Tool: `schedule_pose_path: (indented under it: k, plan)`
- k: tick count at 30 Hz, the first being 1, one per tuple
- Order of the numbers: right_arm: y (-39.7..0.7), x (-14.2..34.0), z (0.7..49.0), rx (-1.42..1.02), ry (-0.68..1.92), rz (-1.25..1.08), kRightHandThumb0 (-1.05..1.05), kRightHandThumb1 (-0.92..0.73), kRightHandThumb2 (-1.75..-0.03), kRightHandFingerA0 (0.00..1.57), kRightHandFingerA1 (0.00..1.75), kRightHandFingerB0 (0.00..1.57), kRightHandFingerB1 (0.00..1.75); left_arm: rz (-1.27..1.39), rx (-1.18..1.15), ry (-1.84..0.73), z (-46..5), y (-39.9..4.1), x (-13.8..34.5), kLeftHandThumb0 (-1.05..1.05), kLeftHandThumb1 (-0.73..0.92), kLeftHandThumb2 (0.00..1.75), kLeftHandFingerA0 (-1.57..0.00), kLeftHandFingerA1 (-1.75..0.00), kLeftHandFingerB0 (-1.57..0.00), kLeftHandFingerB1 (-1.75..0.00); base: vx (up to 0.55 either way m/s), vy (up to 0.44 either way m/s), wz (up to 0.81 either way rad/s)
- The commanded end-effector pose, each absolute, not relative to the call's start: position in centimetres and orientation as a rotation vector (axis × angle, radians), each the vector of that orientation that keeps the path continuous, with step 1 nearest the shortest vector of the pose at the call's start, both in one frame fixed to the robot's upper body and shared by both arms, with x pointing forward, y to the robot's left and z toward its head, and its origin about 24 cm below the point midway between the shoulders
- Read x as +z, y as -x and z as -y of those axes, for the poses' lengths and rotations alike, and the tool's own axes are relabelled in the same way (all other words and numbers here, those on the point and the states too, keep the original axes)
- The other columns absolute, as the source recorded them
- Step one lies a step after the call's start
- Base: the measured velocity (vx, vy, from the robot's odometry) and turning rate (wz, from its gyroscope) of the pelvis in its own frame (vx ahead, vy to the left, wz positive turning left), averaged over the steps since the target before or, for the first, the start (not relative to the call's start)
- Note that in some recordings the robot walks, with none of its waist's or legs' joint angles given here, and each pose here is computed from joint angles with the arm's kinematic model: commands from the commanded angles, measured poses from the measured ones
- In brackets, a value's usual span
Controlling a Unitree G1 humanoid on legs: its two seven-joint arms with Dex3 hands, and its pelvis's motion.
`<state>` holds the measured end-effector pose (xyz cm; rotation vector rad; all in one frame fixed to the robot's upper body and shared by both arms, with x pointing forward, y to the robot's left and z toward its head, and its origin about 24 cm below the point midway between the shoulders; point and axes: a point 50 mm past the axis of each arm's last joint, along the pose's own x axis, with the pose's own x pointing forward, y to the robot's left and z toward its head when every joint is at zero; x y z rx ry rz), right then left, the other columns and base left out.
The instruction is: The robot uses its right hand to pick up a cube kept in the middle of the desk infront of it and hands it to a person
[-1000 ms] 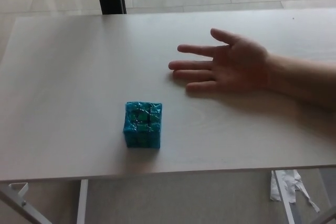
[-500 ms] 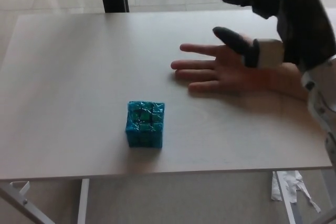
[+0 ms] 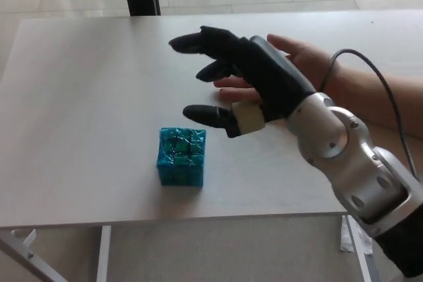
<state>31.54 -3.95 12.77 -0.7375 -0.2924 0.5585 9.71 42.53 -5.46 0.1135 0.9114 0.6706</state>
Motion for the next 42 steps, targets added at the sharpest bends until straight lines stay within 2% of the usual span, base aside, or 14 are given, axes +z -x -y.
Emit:
schedule_pose_path:
  k: [1, 7, 13, 14, 18, 20, 22, 24, 26, 27, 29, 30, 34, 42]
  plan:
    - [-31.9, 9.0, 2.0, 0.601, 1.286, 0.209, -0.92, -0.67, -0.62, 0.28, 0.47, 0.30, 0.32, -0.909, 0.678, -0.161, -42.9, -9.9, -5.0, -0.54, 0.54, 0.57, -0.63, -0.57, -0.52, -0.40, 0.00, 0.000, 0.00]
    - [-31.2, 6.8, 0.8, 0.618, 1.403, 0.205, -0.89, -0.52, -0.94, 0.17, 0.52, 0.23, 0.45, -0.905, 0.669, -0.151, -42.9, -9.9, -5.0, -0.56, 0.51, 0.56, -0.67, -0.61, -0.54, -0.41, 0.00, 0.000, 0.00]
    - [-30.8, 5.8, 0.3, 0.633, 1.493, 0.240, -0.92, -0.69, -0.61, 0.06, 0.48, 0.27, 0.38, -0.908, 0.647, -0.177, -42.9, -10.0, -5.0, -0.59, 0.53, 0.56, -0.67, -0.62, -0.54, -0.40, 0.00, 0.000, 0.00]
    - [-30.6, 5.6, 0.2, 0.642, 1.508, 0.236, -1.00, -0.59, -0.97, 0.06, 0.34, 0.19, 0.46, -0.910, 0.651, -0.167, -42.9, -10.0, -5.0, -0.60, 0.51, 0.56, -0.67, -0.65, -0.54, -0.41, 0.00, 0.000, 0.00]
    - [-30.1, 5.0, -0.2, 0.702, 1.562, 0.187, -0.94, -0.59, -1.01, 0.00, 0.29, 0.08, 0.42, -0.917, 0.642, -0.172, -42.8, -10.0, -5.1, -0.59, 0.42, 0.82, -0.58, -0.64, -0.48, -0.53, 0.00, 0.000, 0.00]
    - [-29.9, 4.8, -0.4, 0.705, 1.558, 0.181, -0.91, -0.72, -0.62, 0.00, 0.37, 0.15, 0.35, -0.917, 0.631, -0.187, -42.7, -10.0, -5.1, -0.61, 0.42, 0.83, -0.59, -0.64, -0.46, -0.53, 0.00, 0.000, 0.00]
    - [-29.6, 4.6, -0.7, 0.721, 1.568, 0.157, -1.00, -0.62, -1.01, 0.02, 0.25, 0.11, 0.35, -0.911, 0.622, -0.192, -42.7, -9.9, -5.1, -0.62, 0.41, 0.83, -0.58, -0.66, -0.47, -0.54, 0.00, 0.000, 0.00]
    - [-29.2, 4.0, -0.9, 0.668, 1.558, 0.196, -0.40, -0.28, -0.96, 0.04, 0.54, 0.00, 0.50, -0.919, 0.628, -0.196, -42.6, -9.9, -5.2, -0.60, 0.55, 0.57, -0.68, -0.62, -0.58, -0.41, 0.00, 0.000, 0.00]
    - [-29.0, 3.8, -0.9, 0.629, 1.516, 0.217, -0.82, -0.67, -0.61, 0.23, 0.48, 0.17, 0.34, -0.913, 0.622, -0.196, -42.6, -9.9, -5.2, -0.62, 0.54, 0.57, -0.68, -0.64, -0.57, -0.42, 0.00, 0.000, 0.00]
    - [-28.8, 3.6, -0.9, 0.565, 1.485, 0.271, -0.72, -0.50, -0.92, 0.64, 1.08, 0.28, 0.50, -0.916, 0.624, -0.194, -42.6, -9.9, -5.2, -0.60, 0.55, 0.57, -0.67, -0.63, -0.56, -0.42, 0.00, 0.000, 0.00]
    - [-28.4, 3.3, -0.7, 0.482, 1.441, 0.347, -0.65, -0.61, -0.62, 0.76, 1.51, 0.40, 0.41, -0.922, 0.620, -0.194, -42.5, -9.7, -5.4, -0.60, 0.54, 0.57, -0.66, -0.62, -0.55, -0.42, 0.00, 0.000, 0.00]
    - [-28.2, 3.1, -0.6, 0.458, 1.428, 0.367, -0.70, -0.54, -0.93, 0.95, 1.31, 0.37, 0.56, -0.926, 0.615, -0.198, -42.4, -9.7, -5.5, -0.61, 0.55, 0.57, -0.67, -0.62, -0.54, -0.42, 0.00, 0.000, 0.00]
    - [-27.9, 2.2, -0.1, 0.387, 1.382, 0.445, -0.25, -0.65, -0.64, 0.83, 1.61, 0.56, 0.56, -0.923, 0.618, -0.192, -42.3, -9.7, -5.6, -0.59, 0.55, 0.57, -0.70, -0.64, -0.58, -0.42, 0.00, 0.000, 0.00]
    - [-27.8, 1.4, 1.6, 0.315, 1.351, 0.488, -0.48, -0.49, -0.57, 0.79, 1.69, 0.95, 0.76, -0.939, 0.624, -0.190, -42.2, -9.2, -5.8, -0.59, 0.57, 0.57, -0.70, -0.63, -0.56, -0.41, 0.00, 0.000, 0.00]
